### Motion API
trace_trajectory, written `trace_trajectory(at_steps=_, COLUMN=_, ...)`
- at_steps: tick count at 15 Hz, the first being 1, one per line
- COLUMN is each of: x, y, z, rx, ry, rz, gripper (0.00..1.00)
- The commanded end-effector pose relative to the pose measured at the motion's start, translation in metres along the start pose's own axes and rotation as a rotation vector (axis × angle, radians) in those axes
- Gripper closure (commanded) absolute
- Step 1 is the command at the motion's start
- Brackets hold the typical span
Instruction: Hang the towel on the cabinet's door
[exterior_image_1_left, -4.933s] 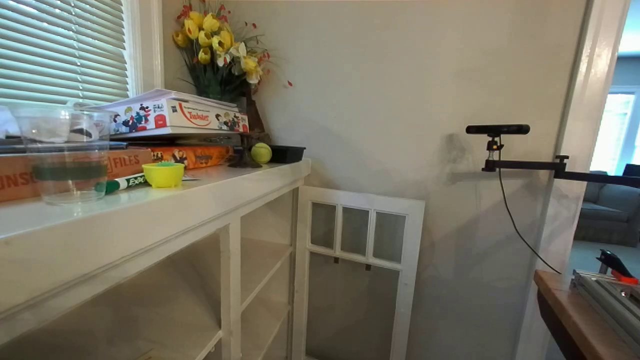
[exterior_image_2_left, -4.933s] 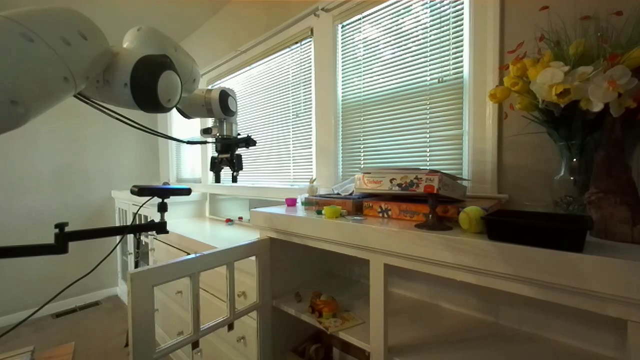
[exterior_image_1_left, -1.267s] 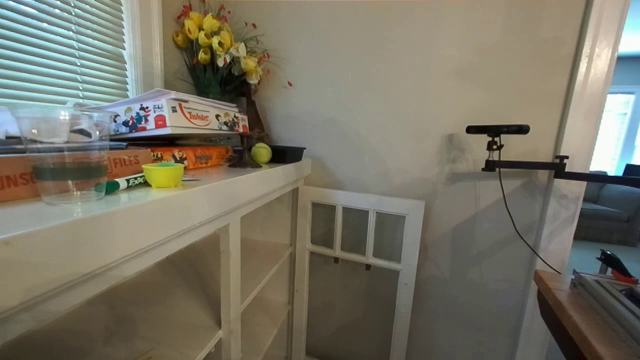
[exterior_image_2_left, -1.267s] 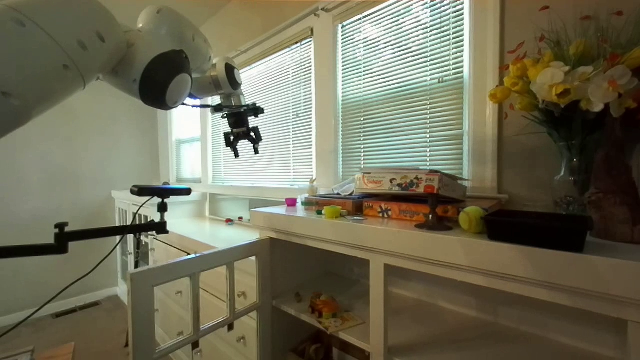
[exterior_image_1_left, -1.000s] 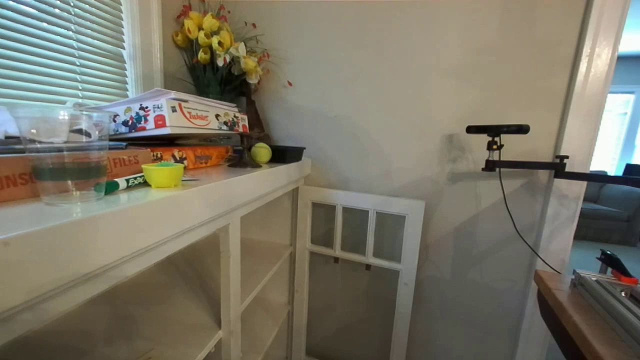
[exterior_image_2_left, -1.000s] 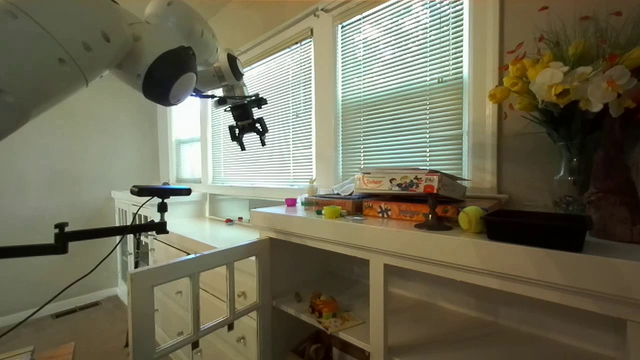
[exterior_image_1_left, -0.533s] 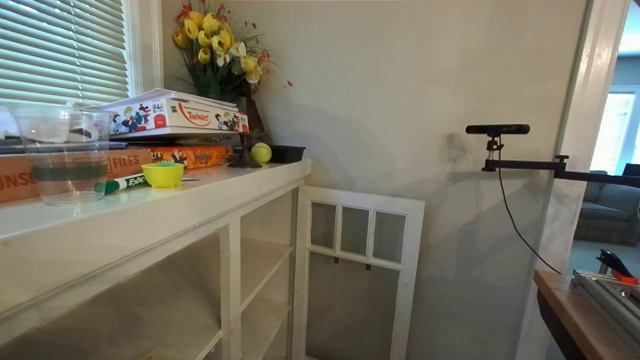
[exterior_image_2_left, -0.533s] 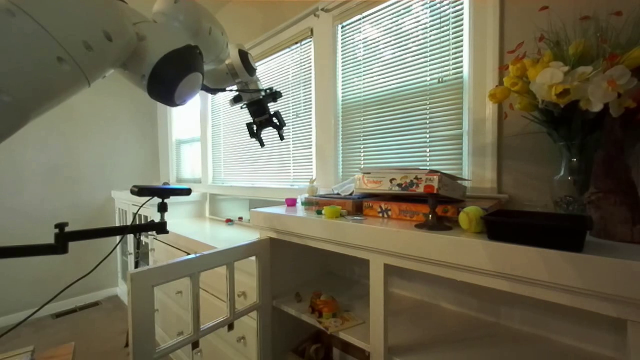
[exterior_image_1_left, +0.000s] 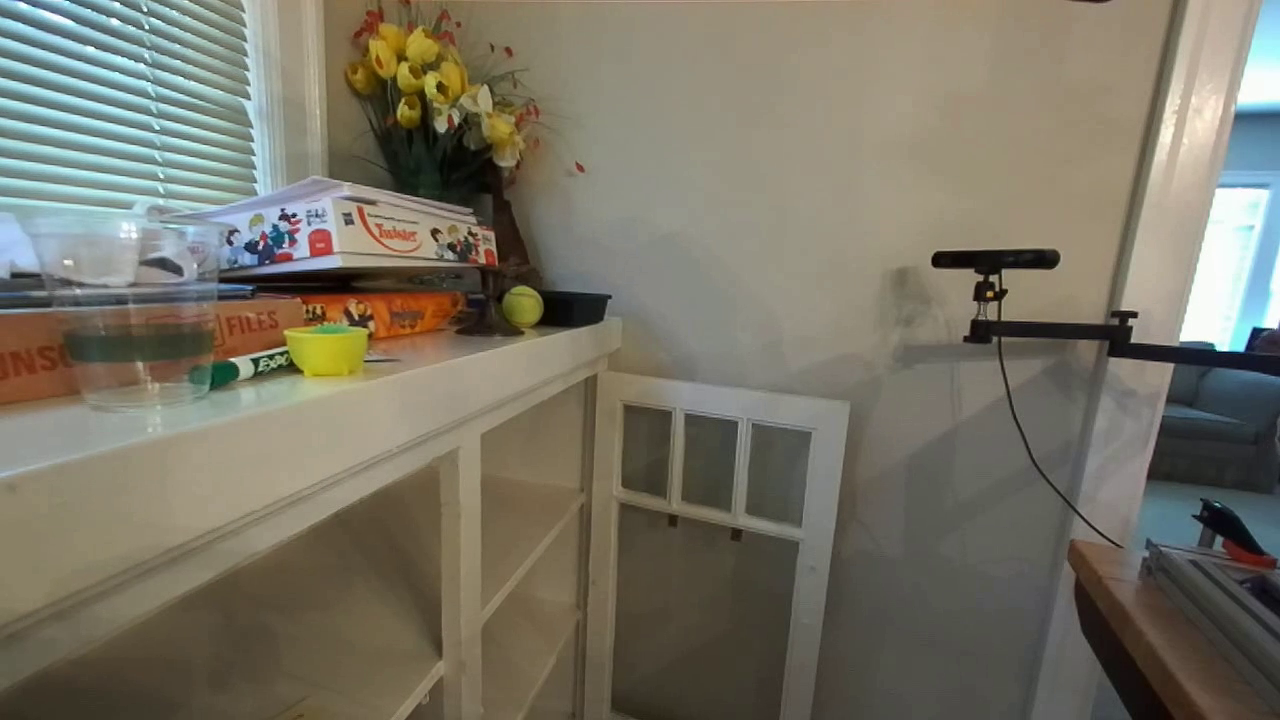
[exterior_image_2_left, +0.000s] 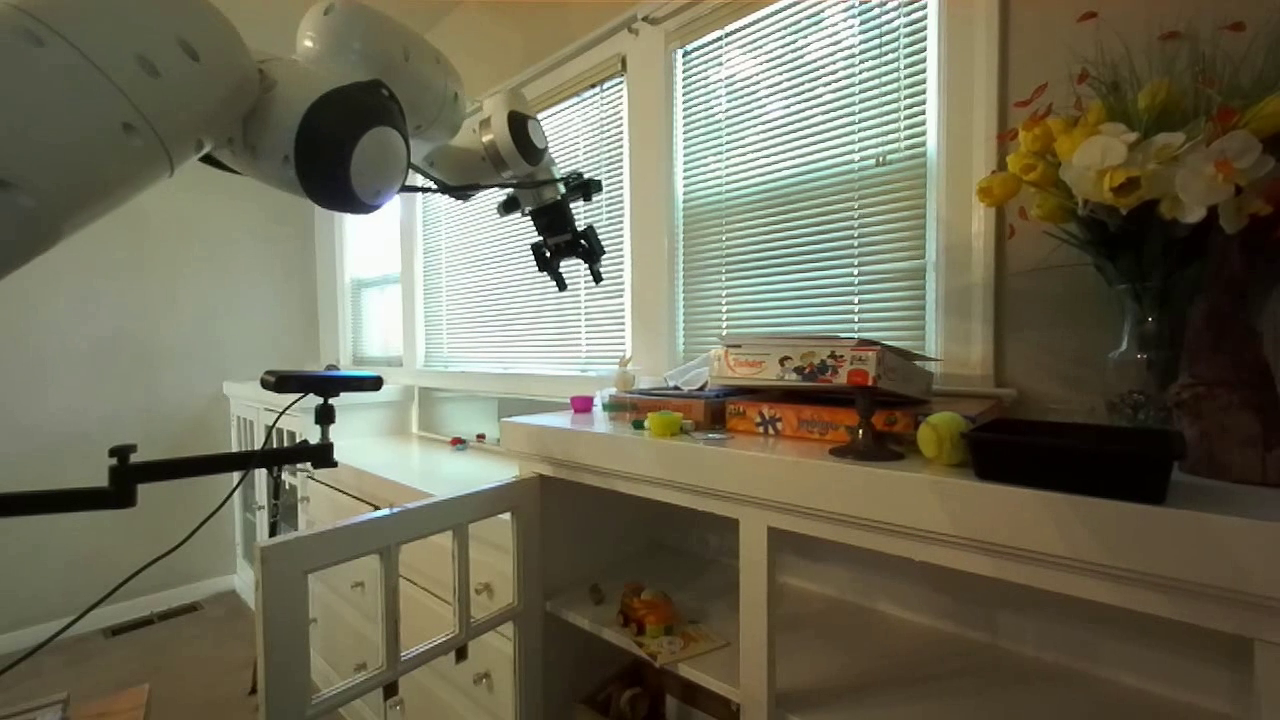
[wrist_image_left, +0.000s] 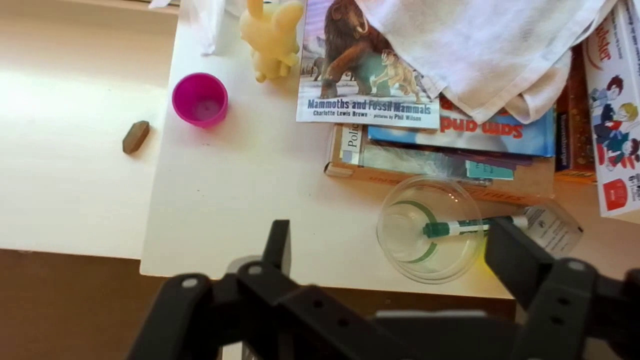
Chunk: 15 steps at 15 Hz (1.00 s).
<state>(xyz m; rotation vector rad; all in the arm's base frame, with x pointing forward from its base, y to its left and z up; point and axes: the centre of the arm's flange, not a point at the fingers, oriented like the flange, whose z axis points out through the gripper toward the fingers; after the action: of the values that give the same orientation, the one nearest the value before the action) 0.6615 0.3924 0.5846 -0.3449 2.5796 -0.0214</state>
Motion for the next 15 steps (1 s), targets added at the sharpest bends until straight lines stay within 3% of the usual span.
trace_trajectory(at_steps=1, x=-0.027, y=-0.001, z=0.007, rx=-0.070, ry=-0.002, rz=0.063, gripper=0.00)
trace_trajectory(at_steps=9, x=-0.044, y=-0.024, z=0.027, rx=0.027, ry=-0.058, rz=0.106, gripper=0.00)
trace_trajectory(at_steps=14, x=-0.052, y=-0.036, z=0.053, rx=0.000, ry=-0.004, rz=0.153, gripper=0.00)
trace_trajectory(at_steps=15, x=-0.014, y=-0.040, z=0.041, rx=0.045, ry=-0.012, rz=0.142, gripper=0.00)
